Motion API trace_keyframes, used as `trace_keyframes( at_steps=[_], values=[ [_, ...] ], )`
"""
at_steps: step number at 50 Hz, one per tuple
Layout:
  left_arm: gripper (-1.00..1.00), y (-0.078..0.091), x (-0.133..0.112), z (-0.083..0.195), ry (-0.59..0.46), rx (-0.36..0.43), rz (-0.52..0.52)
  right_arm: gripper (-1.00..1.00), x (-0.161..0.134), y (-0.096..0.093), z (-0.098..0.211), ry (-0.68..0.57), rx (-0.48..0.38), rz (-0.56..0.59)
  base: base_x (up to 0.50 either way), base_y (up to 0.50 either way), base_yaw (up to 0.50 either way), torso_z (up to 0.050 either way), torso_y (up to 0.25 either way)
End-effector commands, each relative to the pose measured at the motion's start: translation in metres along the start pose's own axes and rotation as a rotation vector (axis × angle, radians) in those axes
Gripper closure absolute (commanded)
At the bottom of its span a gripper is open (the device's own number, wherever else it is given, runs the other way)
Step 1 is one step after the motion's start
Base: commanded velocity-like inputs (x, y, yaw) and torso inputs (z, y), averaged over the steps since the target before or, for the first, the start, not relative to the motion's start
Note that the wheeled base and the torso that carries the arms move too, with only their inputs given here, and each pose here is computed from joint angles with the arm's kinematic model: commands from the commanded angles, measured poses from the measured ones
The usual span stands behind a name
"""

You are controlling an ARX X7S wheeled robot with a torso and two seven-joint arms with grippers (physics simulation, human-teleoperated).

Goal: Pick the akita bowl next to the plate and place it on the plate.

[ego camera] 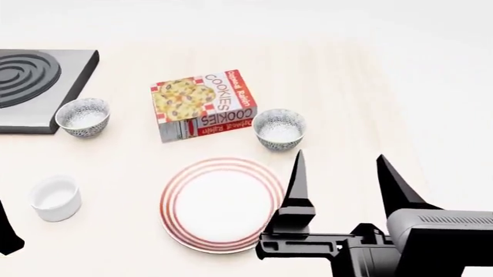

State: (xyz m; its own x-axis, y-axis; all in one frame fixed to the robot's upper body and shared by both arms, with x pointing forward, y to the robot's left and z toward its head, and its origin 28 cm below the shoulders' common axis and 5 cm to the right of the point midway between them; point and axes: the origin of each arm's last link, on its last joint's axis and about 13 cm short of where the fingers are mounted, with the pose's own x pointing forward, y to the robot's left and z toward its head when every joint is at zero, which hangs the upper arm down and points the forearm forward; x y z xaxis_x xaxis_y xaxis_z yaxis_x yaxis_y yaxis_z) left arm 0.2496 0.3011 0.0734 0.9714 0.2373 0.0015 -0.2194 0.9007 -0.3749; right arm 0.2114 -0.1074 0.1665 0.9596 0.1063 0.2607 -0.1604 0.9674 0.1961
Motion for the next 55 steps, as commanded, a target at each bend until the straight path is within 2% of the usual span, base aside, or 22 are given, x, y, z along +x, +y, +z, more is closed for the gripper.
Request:
trace_keyframes(
  at_steps=[1, 46, 49, 55],
  values=[
    [-1.0, 0.0, 0.0, 0.0, -0.001, -0.001, -0.001, -1.0, 0.001, 0.0, -0.002, 0.0, -0.003, 0.008, 0.5, 0.0, 0.0, 0.0, 0.0],
    [-1.0, 0.001, 0.001, 0.0, 0.001, 0.002, 0.001, -1.0, 0.002, 0.001, -0.001, 0.011, -0.012, -0.013, 0.5, 0.0, 0.0, 0.0, 0.001],
    [-1.0, 0.001, 0.001, 0.0, 0.002, -0.001, 0.003, -1.0, 0.002, 0.001, -0.002, 0.006, -0.014, -0.009, 0.0, 0.0, 0.0, 0.0, 0.0],
    [-1.0, 0.001, 0.001, 0.0, 0.002, -0.003, 0.003, -1.0, 0.012, -0.002, -0.007, 0.053, -0.016, -0.083, 0.0, 0.0, 0.0, 0.0, 0.0]
  ],
)
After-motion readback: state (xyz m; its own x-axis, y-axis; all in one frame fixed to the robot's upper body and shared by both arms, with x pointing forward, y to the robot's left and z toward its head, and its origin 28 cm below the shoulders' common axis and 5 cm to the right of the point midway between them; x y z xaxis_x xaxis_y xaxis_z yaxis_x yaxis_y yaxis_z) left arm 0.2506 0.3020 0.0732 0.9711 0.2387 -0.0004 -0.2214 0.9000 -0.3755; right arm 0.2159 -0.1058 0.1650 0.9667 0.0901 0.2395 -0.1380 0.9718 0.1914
